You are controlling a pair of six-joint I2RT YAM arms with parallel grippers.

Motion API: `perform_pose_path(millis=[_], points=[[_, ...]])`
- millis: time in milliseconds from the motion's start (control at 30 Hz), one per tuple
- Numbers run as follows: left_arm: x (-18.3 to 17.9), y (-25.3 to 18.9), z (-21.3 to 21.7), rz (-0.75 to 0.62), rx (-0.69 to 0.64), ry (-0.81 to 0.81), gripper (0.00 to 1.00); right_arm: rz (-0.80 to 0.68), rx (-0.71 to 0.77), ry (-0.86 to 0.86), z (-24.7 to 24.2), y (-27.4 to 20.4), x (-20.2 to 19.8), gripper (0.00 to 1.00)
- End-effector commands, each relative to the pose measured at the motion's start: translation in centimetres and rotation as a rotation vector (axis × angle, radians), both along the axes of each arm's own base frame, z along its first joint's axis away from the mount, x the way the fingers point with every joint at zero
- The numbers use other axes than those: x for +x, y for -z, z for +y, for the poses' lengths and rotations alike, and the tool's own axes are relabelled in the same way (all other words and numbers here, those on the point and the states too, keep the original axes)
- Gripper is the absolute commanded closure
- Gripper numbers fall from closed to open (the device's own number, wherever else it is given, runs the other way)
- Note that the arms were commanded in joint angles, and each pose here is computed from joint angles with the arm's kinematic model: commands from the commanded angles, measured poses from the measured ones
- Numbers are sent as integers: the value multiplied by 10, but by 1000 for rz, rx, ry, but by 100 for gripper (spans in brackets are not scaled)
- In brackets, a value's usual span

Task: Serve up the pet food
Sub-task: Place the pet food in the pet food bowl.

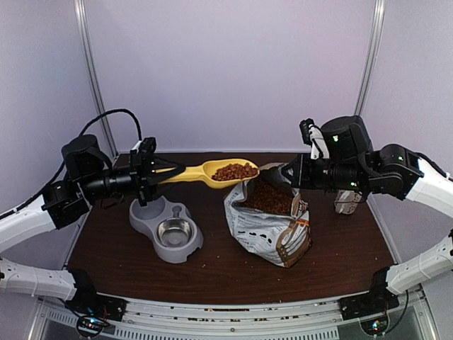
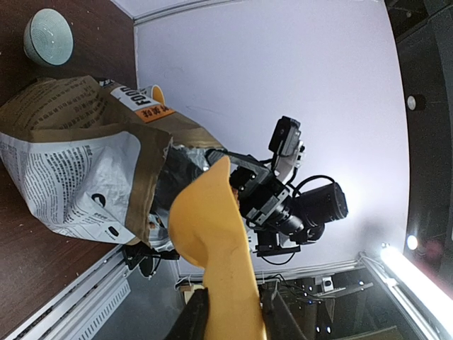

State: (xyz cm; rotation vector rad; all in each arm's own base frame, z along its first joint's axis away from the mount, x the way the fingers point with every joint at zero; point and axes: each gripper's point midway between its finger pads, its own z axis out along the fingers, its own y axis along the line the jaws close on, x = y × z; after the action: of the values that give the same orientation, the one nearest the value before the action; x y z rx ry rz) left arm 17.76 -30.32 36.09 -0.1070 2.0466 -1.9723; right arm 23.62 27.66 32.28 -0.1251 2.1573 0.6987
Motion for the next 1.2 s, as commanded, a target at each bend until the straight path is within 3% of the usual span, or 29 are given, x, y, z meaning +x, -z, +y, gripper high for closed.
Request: perform_pose_path(millis=[0,400,1167], points=[[1,-15,14,-50,-37,-14,100,-36,50,38,-16,-22,-3,100],[18,16,74,-31,13,-183,100,-39,44,48,-19,-22,-1,100],[20,144,148,94,140,-374,100,-33,41,42,-17,-20,2,100]])
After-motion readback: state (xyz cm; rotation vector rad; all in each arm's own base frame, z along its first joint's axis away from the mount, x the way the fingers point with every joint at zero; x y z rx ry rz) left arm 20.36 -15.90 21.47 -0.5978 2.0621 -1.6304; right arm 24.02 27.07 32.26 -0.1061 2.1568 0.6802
